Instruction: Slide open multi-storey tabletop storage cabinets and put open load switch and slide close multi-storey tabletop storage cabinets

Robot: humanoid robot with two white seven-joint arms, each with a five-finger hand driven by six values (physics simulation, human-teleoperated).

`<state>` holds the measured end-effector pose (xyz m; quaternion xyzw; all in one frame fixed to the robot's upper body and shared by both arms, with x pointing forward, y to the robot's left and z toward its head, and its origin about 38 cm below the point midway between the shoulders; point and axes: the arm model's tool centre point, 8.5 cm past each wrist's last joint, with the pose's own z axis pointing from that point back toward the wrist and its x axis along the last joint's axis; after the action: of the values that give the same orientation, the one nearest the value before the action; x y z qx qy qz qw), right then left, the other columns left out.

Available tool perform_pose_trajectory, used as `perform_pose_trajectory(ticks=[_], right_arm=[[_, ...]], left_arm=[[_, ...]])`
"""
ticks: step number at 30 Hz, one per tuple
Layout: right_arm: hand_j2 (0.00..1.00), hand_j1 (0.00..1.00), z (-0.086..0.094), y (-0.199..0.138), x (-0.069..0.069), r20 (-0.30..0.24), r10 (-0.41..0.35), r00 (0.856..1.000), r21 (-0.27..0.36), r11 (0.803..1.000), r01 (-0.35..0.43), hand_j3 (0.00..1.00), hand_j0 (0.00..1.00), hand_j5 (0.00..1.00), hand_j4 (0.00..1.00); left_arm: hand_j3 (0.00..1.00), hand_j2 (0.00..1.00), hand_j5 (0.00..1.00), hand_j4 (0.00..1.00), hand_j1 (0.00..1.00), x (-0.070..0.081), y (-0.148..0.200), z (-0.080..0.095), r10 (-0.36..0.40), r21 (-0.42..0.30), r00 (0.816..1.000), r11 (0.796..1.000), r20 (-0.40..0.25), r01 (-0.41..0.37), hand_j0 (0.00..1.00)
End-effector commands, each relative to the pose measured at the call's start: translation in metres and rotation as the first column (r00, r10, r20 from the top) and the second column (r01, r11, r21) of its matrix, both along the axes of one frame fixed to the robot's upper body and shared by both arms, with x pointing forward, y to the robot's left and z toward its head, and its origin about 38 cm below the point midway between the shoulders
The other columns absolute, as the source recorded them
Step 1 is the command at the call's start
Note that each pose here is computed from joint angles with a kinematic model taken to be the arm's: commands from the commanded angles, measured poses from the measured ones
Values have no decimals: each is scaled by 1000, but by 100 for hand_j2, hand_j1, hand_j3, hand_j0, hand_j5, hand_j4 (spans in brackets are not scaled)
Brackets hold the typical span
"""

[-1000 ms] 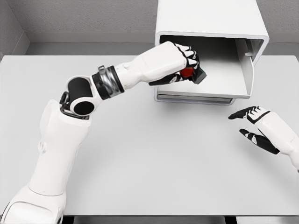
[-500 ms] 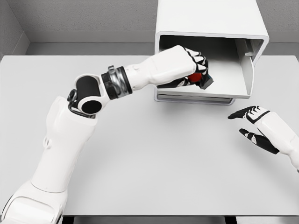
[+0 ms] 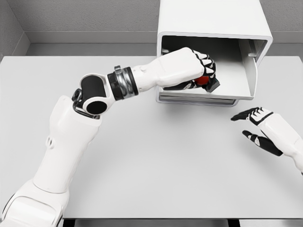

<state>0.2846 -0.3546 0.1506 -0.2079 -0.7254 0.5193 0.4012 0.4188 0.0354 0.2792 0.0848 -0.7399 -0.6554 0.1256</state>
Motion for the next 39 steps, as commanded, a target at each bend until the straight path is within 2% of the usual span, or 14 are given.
perform_pose_trajectory(ticks=[1,13,16,23,35,39], right_arm=[[67,67,1,0,0,0,-1,1000,6,1000,1,67,67,67,67],[68,68,1,0,0,2,0,1000,6,1000,0,68,68,68,68],[68,68,1,0,0,0,-1,1000,6,1000,1,68,68,68,68],[68,68,1,0,0,2,0,1000,5,1000,0,68,68,68,68],[69,69,-1,2,0,4,-3,1000,11,1000,3,69,69,69,69],[69,69,-1,2,0,4,-3,1000,11,1000,3,69,69,69,69]], left_arm=[[35,35,35,35,35,1,2,1,5,-8,1000,1000,-3,-5,35],[36,36,36,36,36,8,5,-1,30,10,1000,999,-4,-30,36],[44,44,44,44,44,8,4,-2,30,12,1000,999,-5,-30,44],[53,53,53,53,53,8,4,-3,38,30,999,999,5,-38,53],[63,63,63,63,63,7,3,-3,36,31,999,999,6,-36,63],[63,63,63,63,63,7,3,-3,36,31,999,999,6,-36,63]])
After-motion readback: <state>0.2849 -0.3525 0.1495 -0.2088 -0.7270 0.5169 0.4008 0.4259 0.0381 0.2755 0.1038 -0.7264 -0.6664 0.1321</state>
